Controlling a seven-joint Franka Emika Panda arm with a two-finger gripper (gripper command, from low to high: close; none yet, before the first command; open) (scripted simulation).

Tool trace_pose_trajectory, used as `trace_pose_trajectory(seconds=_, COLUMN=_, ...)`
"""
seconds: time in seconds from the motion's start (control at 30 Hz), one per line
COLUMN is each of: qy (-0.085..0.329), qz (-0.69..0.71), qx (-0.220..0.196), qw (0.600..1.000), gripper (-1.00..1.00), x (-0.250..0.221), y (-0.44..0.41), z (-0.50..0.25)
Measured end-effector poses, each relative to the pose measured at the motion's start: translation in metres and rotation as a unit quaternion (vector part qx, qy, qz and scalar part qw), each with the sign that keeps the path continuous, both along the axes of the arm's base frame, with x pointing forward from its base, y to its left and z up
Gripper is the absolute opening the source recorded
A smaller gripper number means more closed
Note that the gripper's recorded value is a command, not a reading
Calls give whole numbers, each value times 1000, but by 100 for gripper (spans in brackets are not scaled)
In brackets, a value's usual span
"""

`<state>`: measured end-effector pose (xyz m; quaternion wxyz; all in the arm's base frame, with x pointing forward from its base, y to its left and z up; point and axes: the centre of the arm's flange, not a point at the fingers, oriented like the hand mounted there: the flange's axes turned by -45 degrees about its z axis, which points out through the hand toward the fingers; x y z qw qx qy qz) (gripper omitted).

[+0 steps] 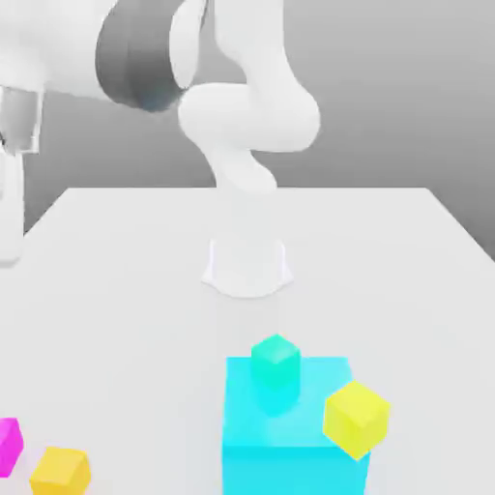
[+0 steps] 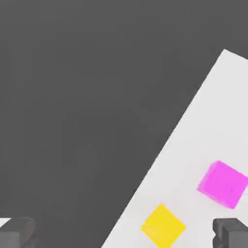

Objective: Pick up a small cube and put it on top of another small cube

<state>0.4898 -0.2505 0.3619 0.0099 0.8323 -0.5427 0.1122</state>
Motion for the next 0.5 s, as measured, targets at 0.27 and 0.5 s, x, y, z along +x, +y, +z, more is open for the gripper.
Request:
trace_pose_trajectory(seconds=0.27, qy=63, qz=-177, qx=75, qw=979, gripper=0, x=-36, y=-63, z=-144)
trace_pose_trajectory(seconds=0.5, qy=72, qz=-206, qx=86, qw=972, gripper=-100, x=-45, y=-71, z=-221)
